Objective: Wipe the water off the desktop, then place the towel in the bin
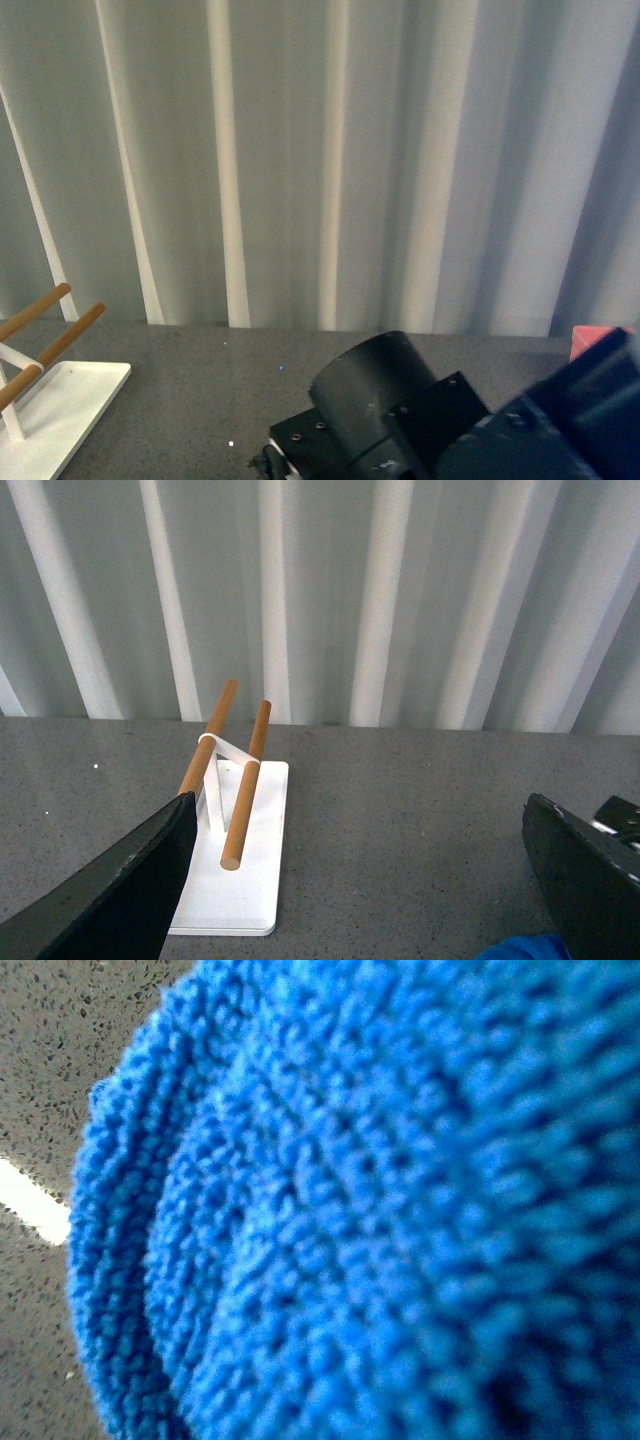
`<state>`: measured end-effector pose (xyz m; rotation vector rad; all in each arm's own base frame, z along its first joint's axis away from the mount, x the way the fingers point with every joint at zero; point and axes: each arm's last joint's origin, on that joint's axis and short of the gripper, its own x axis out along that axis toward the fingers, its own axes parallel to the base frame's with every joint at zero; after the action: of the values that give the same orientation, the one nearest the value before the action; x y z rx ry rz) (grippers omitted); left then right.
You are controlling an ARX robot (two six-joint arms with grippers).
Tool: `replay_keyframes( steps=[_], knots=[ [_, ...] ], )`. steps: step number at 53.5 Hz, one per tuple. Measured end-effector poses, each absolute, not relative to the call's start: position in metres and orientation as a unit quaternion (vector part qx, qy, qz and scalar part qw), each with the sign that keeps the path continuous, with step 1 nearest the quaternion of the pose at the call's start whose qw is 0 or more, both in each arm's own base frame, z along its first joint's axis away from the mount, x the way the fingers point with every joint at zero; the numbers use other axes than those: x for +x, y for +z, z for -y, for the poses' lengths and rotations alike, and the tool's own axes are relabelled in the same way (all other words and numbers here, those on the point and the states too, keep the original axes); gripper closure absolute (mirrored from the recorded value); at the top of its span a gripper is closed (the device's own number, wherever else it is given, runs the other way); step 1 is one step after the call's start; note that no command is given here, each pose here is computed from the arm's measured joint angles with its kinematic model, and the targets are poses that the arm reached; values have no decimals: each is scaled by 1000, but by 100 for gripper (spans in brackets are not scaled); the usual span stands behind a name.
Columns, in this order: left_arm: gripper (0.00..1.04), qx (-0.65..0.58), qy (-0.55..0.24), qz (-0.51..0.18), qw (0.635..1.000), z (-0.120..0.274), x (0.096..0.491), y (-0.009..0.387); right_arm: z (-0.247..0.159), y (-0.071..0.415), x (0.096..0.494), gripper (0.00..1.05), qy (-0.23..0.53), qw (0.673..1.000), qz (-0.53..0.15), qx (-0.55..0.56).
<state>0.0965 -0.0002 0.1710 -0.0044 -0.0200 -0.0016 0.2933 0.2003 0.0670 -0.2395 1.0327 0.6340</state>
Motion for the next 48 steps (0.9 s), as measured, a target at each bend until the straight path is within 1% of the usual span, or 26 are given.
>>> replay_keyframes(
  steps=[6, 15, 20, 24, 36, 40, 44, 48],
  knots=[
    [7, -2, -1, 10, 1000, 0, 96, 171, -170, 86, 292, 97, 272, 832, -474, -90],
    [7, -2, -1, 10, 1000, 0, 96, 171, -125, 120, 302, 97, 235, 861, -442, -88],
    [7, -2, -1, 10, 1000, 0, 96, 171, -111, 136, 305, 97, 233, 870, -425, -89],
    [7, -2, -1, 10, 1000, 0, 96, 171, -99, 159, 309, 97, 232, 879, -406, -97],
    [7, -2, -1, 10, 1000, 0, 96, 171, -80, 213, 315, 97, 218, 904, -350, -114],
    [7, -2, -1, 10, 1000, 0, 96, 171, -72, 233, 318, 97, 194, 915, -329, -129],
    [7, -2, -1, 10, 1000, 0, 96, 171, -61, 251, 323, 97, 153, 927, -307, -149],
    [7, -2, -1, 10, 1000, 0, 96, 171, -40, 273, 328, 97, 63, 938, -292, -175]
  ],
)
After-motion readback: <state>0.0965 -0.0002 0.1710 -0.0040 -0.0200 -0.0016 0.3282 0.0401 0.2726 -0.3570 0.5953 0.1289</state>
